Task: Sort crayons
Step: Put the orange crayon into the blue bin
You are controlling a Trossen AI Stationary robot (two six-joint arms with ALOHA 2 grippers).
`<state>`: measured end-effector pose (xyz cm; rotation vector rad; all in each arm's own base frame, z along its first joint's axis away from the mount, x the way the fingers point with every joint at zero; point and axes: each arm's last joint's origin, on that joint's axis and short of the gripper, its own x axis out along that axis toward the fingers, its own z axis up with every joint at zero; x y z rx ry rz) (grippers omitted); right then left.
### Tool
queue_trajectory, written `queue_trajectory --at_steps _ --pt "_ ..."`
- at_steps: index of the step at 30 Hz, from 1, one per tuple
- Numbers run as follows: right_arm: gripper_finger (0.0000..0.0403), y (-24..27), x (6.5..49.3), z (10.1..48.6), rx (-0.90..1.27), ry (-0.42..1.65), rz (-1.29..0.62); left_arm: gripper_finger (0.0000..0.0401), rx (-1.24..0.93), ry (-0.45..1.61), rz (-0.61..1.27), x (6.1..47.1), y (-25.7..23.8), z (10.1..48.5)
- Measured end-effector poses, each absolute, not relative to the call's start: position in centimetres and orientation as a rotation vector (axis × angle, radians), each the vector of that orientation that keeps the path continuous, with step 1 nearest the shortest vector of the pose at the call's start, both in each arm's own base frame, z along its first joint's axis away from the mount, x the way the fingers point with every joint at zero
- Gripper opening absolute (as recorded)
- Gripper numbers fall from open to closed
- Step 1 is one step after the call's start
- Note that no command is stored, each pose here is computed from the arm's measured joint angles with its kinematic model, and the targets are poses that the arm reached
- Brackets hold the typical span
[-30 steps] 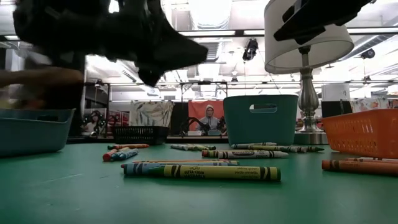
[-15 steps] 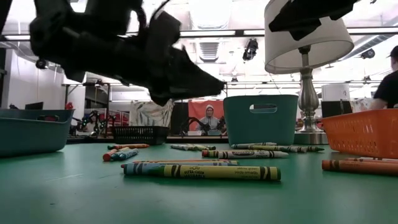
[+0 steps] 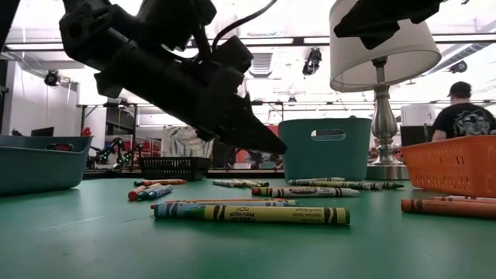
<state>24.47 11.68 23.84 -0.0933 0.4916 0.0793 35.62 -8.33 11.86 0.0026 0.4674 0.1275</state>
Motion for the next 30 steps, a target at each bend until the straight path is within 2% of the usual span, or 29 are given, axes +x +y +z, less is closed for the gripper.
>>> queue_trajectory --at_steps 16,30 --pt "0.0066 11.6 24.5 23.8 -0.100 0.487 0.053 0.0097 0.013 0.502 0.113 35.6 -8.0 11.3" --pt "0.0064 11.6 24.5 23.8 -0.091 0.487 0.050 0.0097 -0.056 0.529 0.118 35.9 -7.9 9.1"
